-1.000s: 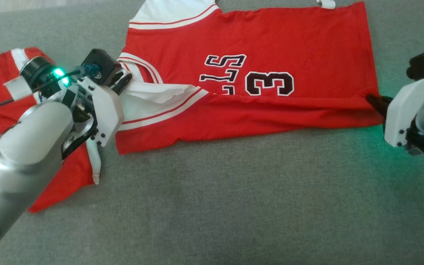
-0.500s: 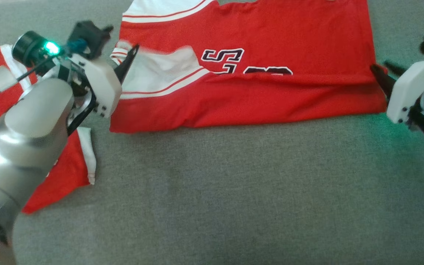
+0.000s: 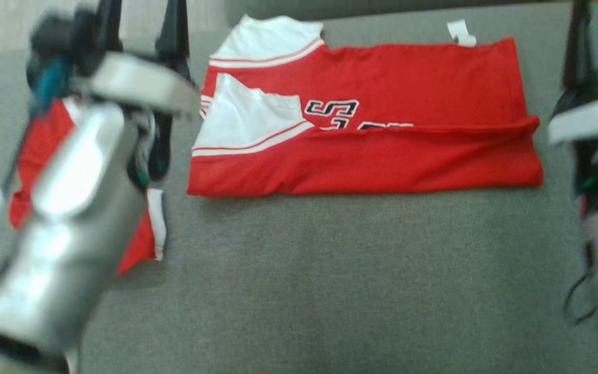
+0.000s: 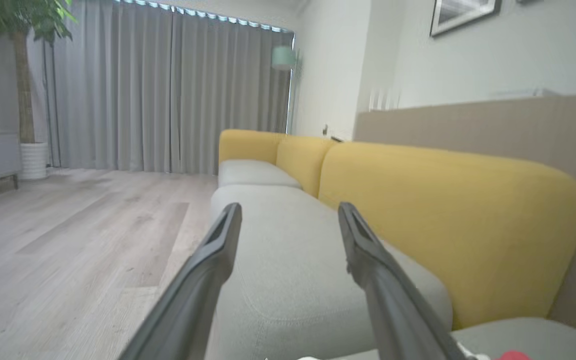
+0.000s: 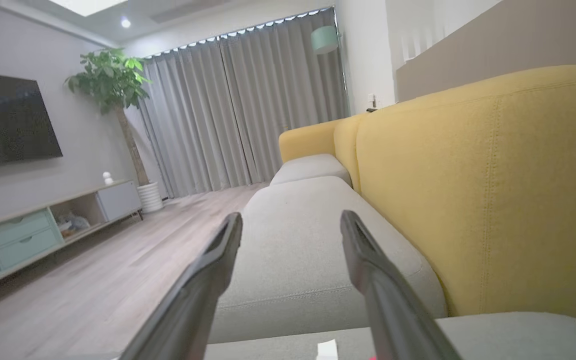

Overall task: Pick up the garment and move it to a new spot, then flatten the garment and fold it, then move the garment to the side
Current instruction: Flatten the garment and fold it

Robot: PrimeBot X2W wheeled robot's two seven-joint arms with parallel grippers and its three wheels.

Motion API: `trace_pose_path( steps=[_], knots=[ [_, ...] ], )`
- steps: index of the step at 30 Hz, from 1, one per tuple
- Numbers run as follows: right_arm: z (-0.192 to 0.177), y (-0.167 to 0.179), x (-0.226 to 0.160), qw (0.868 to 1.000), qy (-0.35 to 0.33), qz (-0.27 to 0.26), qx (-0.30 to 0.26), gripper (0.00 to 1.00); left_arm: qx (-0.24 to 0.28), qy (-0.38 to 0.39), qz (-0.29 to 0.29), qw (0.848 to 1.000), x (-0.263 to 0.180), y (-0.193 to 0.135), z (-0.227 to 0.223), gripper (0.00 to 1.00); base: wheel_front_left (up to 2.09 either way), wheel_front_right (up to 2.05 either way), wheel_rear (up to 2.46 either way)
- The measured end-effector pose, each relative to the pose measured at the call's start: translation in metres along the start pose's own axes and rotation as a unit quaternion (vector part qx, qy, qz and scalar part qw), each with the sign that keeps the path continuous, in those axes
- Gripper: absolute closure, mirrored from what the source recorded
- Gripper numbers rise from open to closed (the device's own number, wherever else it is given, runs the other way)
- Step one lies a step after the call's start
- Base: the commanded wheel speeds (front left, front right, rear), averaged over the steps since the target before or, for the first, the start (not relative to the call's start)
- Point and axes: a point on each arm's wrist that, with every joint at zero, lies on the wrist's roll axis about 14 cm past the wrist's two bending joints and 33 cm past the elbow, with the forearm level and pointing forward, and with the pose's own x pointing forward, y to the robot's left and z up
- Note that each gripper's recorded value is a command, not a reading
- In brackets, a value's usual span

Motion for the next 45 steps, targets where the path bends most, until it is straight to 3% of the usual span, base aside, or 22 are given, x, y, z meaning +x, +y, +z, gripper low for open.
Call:
trace_pose_path(
  steps=[5,14,22,30,34,43,44,45],
  knots=[
    [-0.018,0.024,-0.043,1.0,-0.009,-0.012,0.025,0.0,-0.038,-0.009,0.042,0.998,-0.061,-0.005,-0.017,0.0,0.0,0.0,0.0],
    [-0.076,0.043,-0.12,0.997,0.07,-0.027,0.036,0.0,-0.046,0.078,0.073,0.993,-0.143,-0.01,-0.088,0.0,0.0,0.0,0.0],
    [-0.08,0.04,-0.126,0.995,0.071,-0.038,0.061,0.0,-0.039,0.156,0.084,0.983,-0.146,-0.003,-0.14,0.0,0.0,0.0,0.0],
    [-0.081,0.03,-0.121,0.994,0.067,-0.05,0.066,0.0,-0.002,0.264,0.098,0.96,-0.128,0.02,-0.194,0.0,0.0,0.0,0.0],
    [-0.08,0.02,-0.126,0.992,0.065,-0.07,0.08,0.0,0.006,0.336,0.099,0.936,-0.141,0.024,-0.226,0.0,0.0,0.0,0.0],
    [-0.078,0.021,-0.127,0.992,0.062,-0.07,0.089,0.0,0.011,0.372,0.064,0.926,-0.134,0.014,-0.234,0.0,0.0,0.0,0.0],
    [-0.077,0.022,-0.127,0.992,0.06,-0.069,0.089,0.0,0.013,0.375,0.062,0.925,-0.134,0.013,-0.233,0.08,0.0,0.0,0.0],
    [-0.077,0.022,-0.127,0.992,0.06,-0.069,0.089,0.0,0.013,0.375,0.062,0.925,-0.134,0.013,-0.233,0.61,0.0,0.0,0.0]
  ],
)
